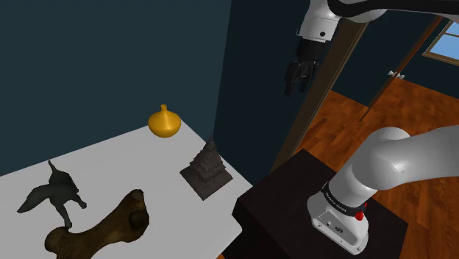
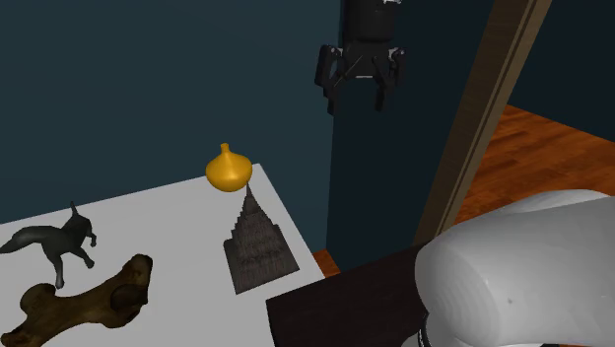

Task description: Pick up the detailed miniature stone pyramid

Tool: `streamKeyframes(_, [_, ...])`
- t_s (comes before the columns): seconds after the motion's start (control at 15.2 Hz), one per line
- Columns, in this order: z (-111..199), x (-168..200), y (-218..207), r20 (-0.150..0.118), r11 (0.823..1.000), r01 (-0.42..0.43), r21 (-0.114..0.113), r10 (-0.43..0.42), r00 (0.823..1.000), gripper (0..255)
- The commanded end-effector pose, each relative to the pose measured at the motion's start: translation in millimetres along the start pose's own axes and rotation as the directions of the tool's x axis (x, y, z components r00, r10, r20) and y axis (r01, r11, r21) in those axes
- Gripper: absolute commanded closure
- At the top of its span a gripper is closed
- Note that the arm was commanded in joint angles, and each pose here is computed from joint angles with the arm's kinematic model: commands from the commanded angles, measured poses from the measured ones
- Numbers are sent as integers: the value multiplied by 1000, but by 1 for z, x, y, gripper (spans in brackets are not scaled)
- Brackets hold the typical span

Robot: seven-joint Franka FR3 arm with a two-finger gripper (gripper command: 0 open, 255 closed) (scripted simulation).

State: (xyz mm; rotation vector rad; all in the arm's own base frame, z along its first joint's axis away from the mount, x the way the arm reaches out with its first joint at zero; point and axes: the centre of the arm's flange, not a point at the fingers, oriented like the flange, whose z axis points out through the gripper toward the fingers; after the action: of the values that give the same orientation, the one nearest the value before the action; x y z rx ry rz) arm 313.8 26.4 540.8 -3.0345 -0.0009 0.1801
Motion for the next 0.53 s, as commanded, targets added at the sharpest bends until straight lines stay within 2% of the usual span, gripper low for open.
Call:
streamKeyframes(0.0, [0, 0, 0, 0, 1000, 0, 0, 0, 1000, 0])
streamKeyframes(0.46, [65, 55, -40, 2, 1000, 3, -22, -3, 1000, 0])
